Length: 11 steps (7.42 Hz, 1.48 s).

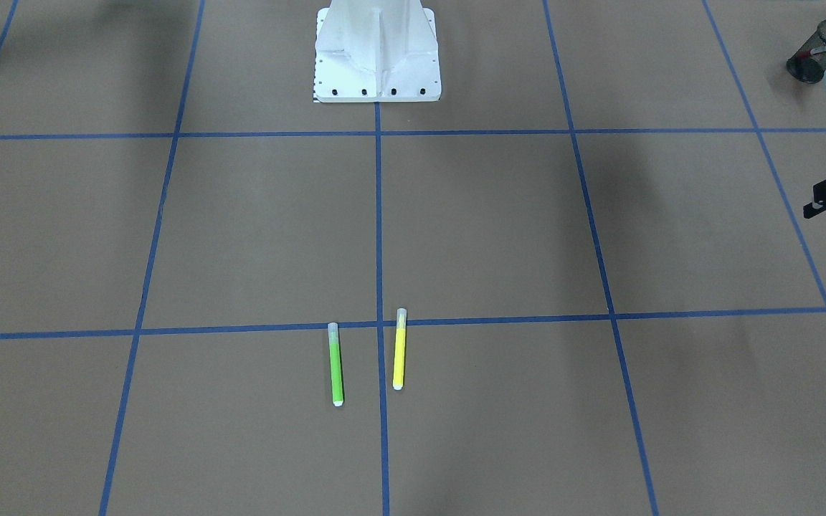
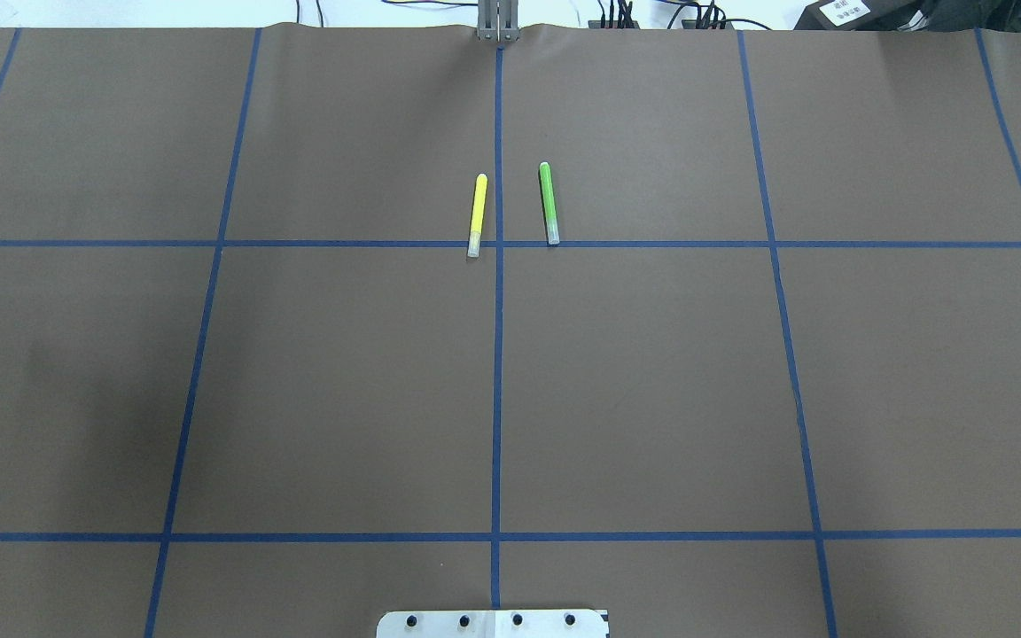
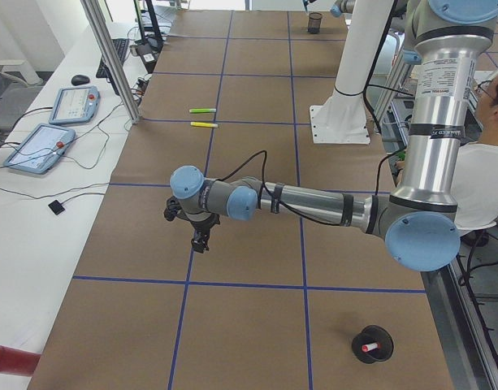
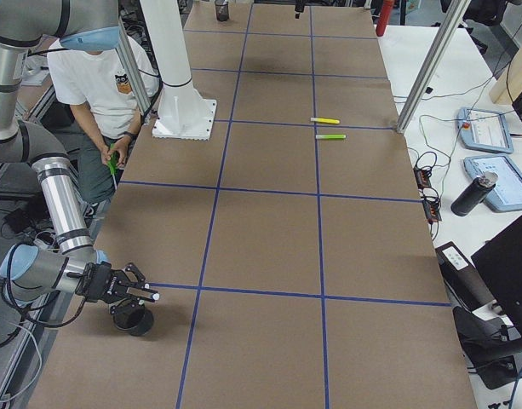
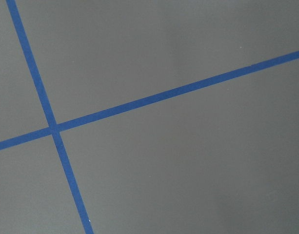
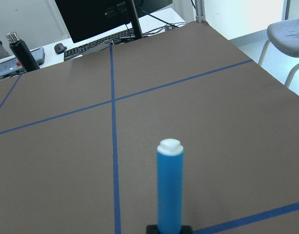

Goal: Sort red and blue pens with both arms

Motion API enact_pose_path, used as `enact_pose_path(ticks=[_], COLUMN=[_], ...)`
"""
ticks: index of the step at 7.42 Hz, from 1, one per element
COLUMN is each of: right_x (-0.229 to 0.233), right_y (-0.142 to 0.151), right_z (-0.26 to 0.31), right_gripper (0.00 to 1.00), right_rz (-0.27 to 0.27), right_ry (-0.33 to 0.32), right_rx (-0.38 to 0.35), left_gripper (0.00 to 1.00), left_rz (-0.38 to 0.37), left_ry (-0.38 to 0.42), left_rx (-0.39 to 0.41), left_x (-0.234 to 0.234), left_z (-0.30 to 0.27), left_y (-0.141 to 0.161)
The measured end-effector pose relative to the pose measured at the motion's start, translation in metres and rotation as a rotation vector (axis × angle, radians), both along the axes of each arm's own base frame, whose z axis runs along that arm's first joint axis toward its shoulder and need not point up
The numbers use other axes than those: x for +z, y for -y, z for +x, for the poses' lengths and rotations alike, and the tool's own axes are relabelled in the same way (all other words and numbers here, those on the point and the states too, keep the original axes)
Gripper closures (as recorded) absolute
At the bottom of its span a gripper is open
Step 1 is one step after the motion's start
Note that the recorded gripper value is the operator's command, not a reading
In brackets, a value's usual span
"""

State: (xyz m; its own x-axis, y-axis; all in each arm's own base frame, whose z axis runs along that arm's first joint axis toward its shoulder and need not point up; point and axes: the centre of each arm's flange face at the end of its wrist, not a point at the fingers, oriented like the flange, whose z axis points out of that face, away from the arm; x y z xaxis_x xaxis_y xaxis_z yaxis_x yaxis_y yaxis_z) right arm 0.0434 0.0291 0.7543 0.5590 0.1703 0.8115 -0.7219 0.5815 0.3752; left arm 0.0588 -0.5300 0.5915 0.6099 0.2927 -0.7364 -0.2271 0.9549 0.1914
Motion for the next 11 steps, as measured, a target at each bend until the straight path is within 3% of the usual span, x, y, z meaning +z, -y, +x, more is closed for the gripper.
enact_pose_path(ticks=[4,7,11], right_x=[0.005,-0.004,0.0], right_y=[-0.017,-0.004,-0.02], right_z=[-0.013,0.002,0.001], right_gripper=[1.0,1.0,1.0], right_rz=[-0.019,-0.023,-0.103], right_ry=[-0.025,-0.078,-0.164], right_rx=[0.009,0.045,0.099], left_gripper=[0.0,0.0,0.0], left_rz=[0.005,-0.001,-0.007], left_ry=[-0.001,0.0,0.0], left_rx=[-0.001,-0.004,-0.009], left_x=[-0.003,-0.001,-0.001], left_z=[0.0,-0.001,-0.001], left_y=[0.0,-0.002,-0.003])
